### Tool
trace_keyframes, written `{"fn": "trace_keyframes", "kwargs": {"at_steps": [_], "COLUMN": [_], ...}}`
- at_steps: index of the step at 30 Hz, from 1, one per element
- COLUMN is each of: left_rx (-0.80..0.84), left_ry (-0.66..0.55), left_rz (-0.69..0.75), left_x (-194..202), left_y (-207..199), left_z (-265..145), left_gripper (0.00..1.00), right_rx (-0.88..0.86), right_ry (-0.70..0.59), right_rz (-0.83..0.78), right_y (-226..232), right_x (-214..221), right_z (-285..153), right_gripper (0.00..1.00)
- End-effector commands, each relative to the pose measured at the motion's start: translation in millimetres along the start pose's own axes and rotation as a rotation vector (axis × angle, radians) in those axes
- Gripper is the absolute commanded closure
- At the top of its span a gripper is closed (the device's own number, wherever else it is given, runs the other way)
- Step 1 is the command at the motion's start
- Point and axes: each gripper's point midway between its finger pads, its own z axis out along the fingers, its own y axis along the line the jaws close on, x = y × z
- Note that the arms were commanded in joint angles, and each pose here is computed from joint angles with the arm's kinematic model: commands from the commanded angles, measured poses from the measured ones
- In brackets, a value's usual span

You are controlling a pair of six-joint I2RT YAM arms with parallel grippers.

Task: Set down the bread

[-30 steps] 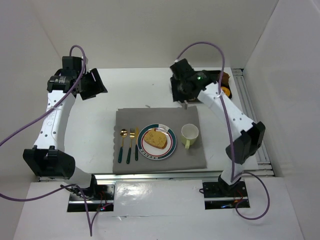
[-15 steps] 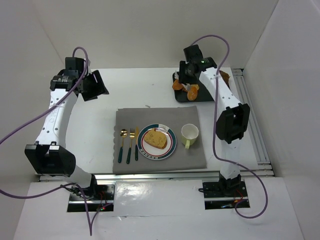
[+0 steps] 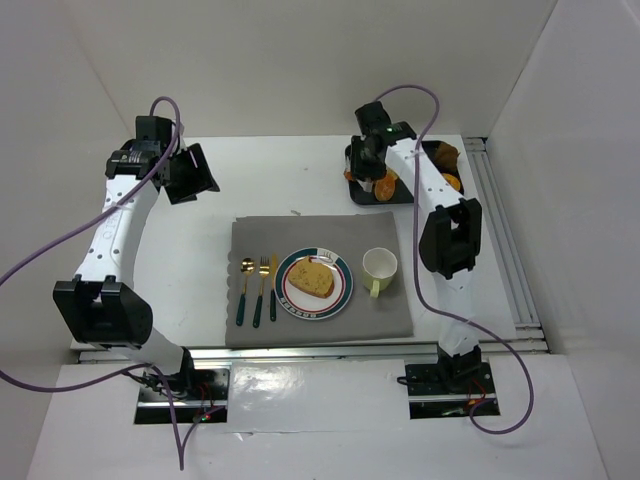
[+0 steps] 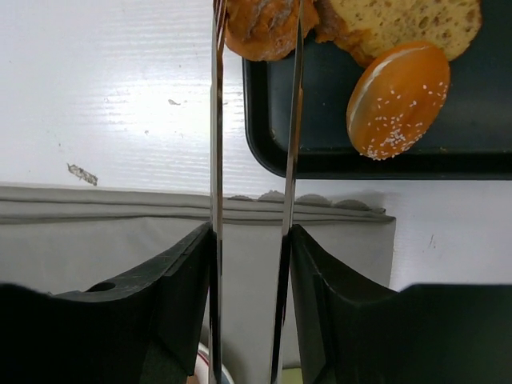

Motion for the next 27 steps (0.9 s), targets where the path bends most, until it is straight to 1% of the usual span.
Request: {"fn": "trace_keyframes", "kwargs": {"at_steps": [1, 2, 5, 6, 7, 10, 12, 14, 16, 18, 19, 20, 22, 23, 27], "left_rx": [0.007, 0.007, 0.007, 0.007, 0.007, 0.023, 0.023, 0.023, 0.018, 0.007, -0.005, -0.009, 0.000, 0.000, 0.000], "left_ry": [-0.027, -0.027, -0.027, -0.027, -0.027, -0.040, -0.041, -0.041, -0.053, -0.072, -0.079, -0.069, -0.090, -0.090, -0.090], "left_rz": [0.015, 0.015, 0.015, 0.015, 0.015, 0.018, 0.018, 0.018, 0.019, -0.001, -0.002, -0.003, -0.009, -0.009, -0.019], "left_x": [-6.9, -6.9, -6.9, -6.2, -6.2, -8.6, -8.6, -8.6, -12.0, -14.5, -13.2, -10.0, -13.7, -13.8, -13.8], "left_y": [-1.2, -1.2, -1.2, -0.5, -0.5, -3.7, -3.7, -3.7, -3.7, -2.9, 0.0, 1.6, -0.9, -0.9, -1.2], "left_z": [-0.1, -0.1, -0.1, 2.3, 2.4, -0.9, -0.9, -0.9, -2.6, -7.4, -9.8, -7.5, -11.2, -11.2, -11.2], "left_gripper": [0.29, 0.29, 0.29, 0.29, 0.29, 0.29, 0.29, 0.29, 0.29, 0.30, 0.30, 0.30, 0.30, 0.30, 0.30], "right_rx": [-0.031, -0.026, -0.003, -0.013, -0.004, 0.009, -0.005, -0.015, -0.063, -0.094, -0.128, -0.145, -0.236, -0.247, -0.352], "right_ry": [-0.104, -0.117, -0.177, -0.205, -0.210, -0.257, -0.282, -0.249, -0.199, -0.154, -0.120, -0.083, -0.020, 0.010, 0.104], "right_rz": [-0.010, -0.009, 0.001, 0.005, 0.009, 0.012, 0.001, -0.034, -0.124, -0.215, -0.269, -0.294, -0.367, -0.363, -0.380], "right_y": [14.7, 13.6, 8.1, 8.8, 11.1, 7.9, 8.8, 8.2, 23.9, 27.2, 39.6, 35.9, 51.8, 47.6, 65.1], "right_x": [-27.8, -31.1, -44.5, -51.3, -50.7, -56.0, -54.9, -37.4, -9.2, 30.1, 54.3, 81.4, 120.5, 139.6, 191.4], "right_z": [-8.6, -13.5, -34.5, -49.3, -49.9, -81.1, -106.7, -127.5, -140.0, -156.2, -163.3, -171.8, -185.2, -192.2, -212.9], "right_gripper": [0.52, 0.61, 0.76, 0.78, 0.80, 0.84, 0.84, 0.84, 0.84, 0.84, 0.84, 0.84, 0.84, 0.84, 0.84]}}
